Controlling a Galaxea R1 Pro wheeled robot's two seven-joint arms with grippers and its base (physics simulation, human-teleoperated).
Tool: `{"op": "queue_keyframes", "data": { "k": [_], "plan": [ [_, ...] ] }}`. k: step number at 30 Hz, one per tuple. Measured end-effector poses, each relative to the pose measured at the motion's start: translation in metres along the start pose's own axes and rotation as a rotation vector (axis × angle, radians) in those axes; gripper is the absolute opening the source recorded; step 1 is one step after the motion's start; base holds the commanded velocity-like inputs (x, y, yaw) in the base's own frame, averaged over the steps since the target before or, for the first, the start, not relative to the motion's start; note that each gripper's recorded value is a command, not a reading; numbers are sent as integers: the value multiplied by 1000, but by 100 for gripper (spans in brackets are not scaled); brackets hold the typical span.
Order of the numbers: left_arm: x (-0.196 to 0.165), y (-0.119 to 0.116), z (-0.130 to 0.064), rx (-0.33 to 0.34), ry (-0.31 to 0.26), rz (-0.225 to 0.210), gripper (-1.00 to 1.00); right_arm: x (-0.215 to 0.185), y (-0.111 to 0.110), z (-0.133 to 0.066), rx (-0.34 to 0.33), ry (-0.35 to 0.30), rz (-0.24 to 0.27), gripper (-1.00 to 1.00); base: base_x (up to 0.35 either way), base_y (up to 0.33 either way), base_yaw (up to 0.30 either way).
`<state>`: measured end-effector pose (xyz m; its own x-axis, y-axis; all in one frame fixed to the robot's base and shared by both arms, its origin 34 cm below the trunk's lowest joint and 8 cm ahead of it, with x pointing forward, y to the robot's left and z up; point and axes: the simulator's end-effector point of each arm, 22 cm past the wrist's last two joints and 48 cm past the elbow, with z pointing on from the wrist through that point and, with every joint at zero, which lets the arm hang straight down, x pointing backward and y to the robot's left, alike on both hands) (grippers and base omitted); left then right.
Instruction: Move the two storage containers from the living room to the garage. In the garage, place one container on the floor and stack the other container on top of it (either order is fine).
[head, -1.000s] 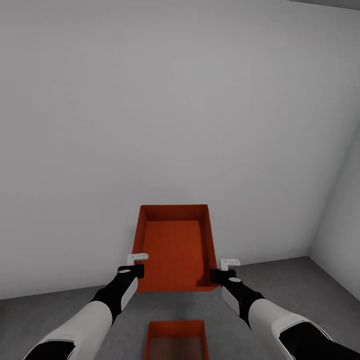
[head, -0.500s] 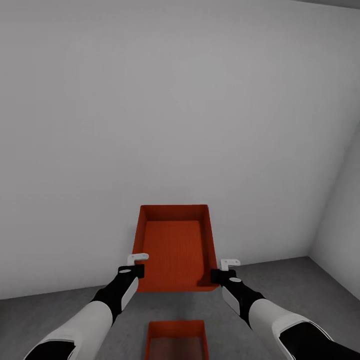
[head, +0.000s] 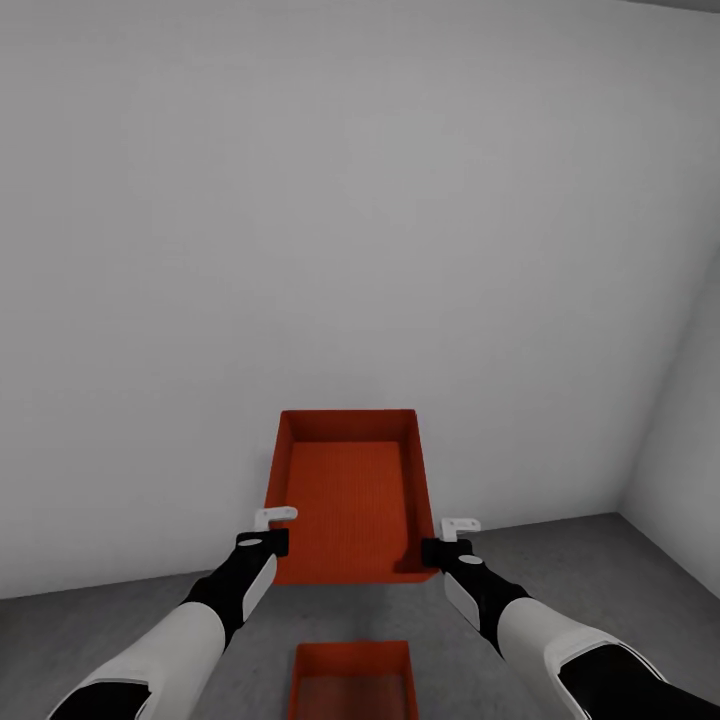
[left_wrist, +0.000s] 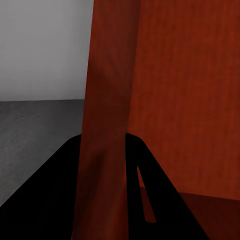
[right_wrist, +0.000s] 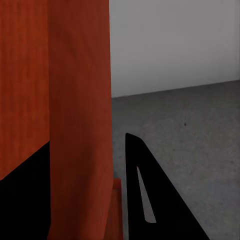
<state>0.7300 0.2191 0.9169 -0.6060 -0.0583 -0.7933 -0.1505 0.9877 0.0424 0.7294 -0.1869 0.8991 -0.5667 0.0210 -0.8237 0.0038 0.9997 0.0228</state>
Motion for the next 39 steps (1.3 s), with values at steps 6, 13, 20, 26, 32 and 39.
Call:
{"op": "queue_keyframes", "data": {
  "k": [6,13,20,26,32,39],
  "plan": [
    [4,0,3,-1,6,-5,-100,2,0,3,-1,6,-5,-100,0,0,7],
    [9,0,6,-2,16,-6,-100,7,0,5,-1,16,-7,-100,0,0,60],
    [15,0,9,-2,27,-5,-100,13,0,8,-1,27,-7,-100,0,0,66],
    [20,-1,12,-3,36,-3,-100,18,-1,10,-1,37,-7,-100,0,0,67],
    [25,-1,14,-4,46,-2,-100,23,-1,13,-1,46,-7,-100,0,0,67],
    [31,-1,18,-4,57,0,-100,30,-1,15,0,57,-7,-100,0,0,66]
  ]
}}
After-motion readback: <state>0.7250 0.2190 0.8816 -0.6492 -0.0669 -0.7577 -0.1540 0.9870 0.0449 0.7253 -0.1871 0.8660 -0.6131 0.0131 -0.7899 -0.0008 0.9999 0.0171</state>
